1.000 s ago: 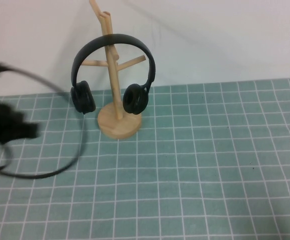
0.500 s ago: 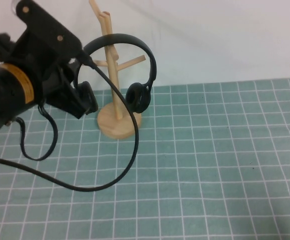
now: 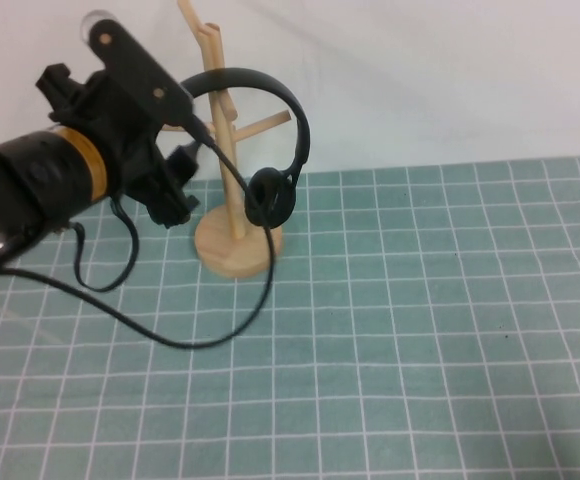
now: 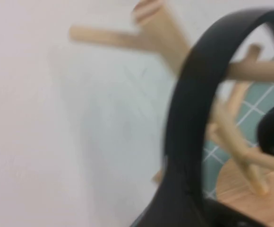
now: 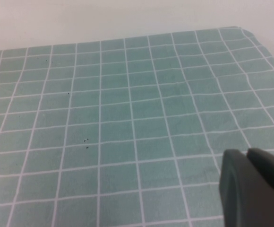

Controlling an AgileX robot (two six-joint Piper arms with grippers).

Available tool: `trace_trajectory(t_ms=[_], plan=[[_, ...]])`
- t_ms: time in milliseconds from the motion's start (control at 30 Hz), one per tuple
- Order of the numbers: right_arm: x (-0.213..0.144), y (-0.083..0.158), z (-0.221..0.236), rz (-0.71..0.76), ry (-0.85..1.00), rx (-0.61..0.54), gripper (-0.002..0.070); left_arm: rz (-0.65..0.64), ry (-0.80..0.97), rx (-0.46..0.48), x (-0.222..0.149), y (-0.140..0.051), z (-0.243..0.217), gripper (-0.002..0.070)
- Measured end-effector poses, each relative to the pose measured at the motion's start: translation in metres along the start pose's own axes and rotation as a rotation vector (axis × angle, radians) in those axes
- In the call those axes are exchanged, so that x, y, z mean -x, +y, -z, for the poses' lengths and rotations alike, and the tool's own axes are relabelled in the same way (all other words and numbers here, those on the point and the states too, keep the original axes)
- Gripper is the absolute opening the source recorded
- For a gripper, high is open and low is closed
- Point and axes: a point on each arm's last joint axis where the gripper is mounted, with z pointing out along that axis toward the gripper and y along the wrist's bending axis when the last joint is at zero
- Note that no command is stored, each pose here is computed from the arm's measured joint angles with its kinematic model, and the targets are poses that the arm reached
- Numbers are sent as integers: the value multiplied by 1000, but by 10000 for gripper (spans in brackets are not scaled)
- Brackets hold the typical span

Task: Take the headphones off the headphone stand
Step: Pick up the headphones from the headphone stand

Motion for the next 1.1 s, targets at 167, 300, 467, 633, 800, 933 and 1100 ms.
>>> trace_trajectory(t_ms=[167, 300, 467, 633, 800, 933, 1100], plan=[[0, 0, 0, 0, 0, 0, -9, 28, -9, -4, -17, 8, -18, 472], [0, 0, 0, 0, 0, 0, -9, 31, -45, -17, -17, 8, -25, 472], [0, 0, 0, 0, 0, 0, -9, 31, -63, -1, -8, 17, -39, 472], [0, 0, 0, 0, 0, 0, -9, 30, -39, 22, -3, 26, -57, 472], [0, 0, 0, 0, 2, 0, -9, 20, -10, 20, -6, 26, -71, 445], [0, 0, 0, 0, 2, 0, -9, 13, -9, 20, -6, 26, -73, 349], [0, 0, 0, 0, 2, 0, -9, 6, -10, 20, -6, 26, -73, 174]])
